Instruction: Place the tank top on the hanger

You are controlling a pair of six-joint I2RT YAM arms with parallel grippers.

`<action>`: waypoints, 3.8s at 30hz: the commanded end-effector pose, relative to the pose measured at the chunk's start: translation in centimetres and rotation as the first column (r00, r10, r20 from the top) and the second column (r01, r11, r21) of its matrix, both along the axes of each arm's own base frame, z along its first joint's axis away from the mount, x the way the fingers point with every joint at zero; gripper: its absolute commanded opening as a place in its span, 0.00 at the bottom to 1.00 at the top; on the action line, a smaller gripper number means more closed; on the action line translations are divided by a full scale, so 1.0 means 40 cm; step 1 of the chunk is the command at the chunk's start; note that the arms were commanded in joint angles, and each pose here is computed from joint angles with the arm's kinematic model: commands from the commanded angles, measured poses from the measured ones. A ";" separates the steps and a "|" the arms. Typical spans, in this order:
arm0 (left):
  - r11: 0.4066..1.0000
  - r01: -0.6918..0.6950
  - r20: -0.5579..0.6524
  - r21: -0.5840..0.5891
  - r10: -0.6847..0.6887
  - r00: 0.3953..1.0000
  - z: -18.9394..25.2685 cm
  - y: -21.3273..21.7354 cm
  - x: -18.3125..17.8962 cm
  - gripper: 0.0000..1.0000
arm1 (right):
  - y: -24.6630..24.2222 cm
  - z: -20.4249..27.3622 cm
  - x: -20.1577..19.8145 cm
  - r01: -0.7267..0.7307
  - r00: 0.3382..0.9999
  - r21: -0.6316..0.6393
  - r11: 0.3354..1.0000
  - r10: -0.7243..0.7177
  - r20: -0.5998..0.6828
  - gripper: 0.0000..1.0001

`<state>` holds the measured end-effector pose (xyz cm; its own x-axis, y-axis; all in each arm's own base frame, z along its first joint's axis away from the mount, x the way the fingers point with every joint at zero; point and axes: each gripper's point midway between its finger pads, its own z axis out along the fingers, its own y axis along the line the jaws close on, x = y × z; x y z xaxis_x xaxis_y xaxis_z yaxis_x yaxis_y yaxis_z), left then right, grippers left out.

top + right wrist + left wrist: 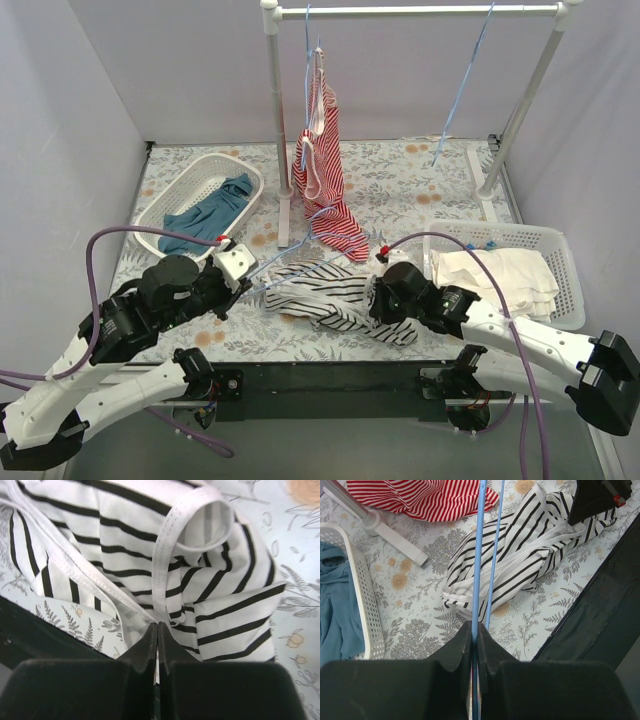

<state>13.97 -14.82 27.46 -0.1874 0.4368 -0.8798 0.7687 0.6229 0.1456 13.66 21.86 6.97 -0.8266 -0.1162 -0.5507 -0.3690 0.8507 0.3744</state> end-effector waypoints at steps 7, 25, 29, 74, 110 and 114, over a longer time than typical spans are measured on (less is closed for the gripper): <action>0.996 0.078 0.014 -0.036 -0.078 0.997 0.033 0.000 -0.039 0.00 | -0.083 0.171 0.193 0.265 0.933 -0.099 0.959 -0.229 0.277 0.01; 0.991 0.132 -0.033 -0.016 -0.132 0.991 0.007 -0.014 -0.060 0.00 | -0.081 0.286 0.269 0.273 0.905 -0.059 0.960 -0.235 0.356 0.01; 0.989 0.145 -0.039 -0.003 -0.145 0.989 -0.003 -0.024 -0.056 0.00 | -0.076 0.295 0.272 0.258 0.906 -0.060 0.964 -0.220 0.361 0.01; 0.885 0.184 -0.103 -0.428 -0.250 0.963 -0.168 -0.315 0.016 0.00 | -0.023 0.500 0.223 0.051 0.878 0.137 0.989 -0.110 0.466 0.33; 0.890 0.102 -0.177 -0.443 -0.199 0.964 -0.140 -0.389 0.084 0.31 | 0.027 0.515 0.256 -0.046 0.775 0.166 0.985 -0.070 0.628 0.01; 0.882 -0.072 -0.247 -0.465 -0.051 0.968 -0.108 -0.366 0.127 0.46 | 0.022 0.500 0.256 -0.042 0.769 0.130 0.991 -0.051 0.638 0.01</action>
<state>17.09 -30.24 20.42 -0.3765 0.0942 -0.9216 0.8351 0.4653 -0.2936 22.94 22.84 24.94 -0.3555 -0.0489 -0.9334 -0.5791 0.7954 0.1789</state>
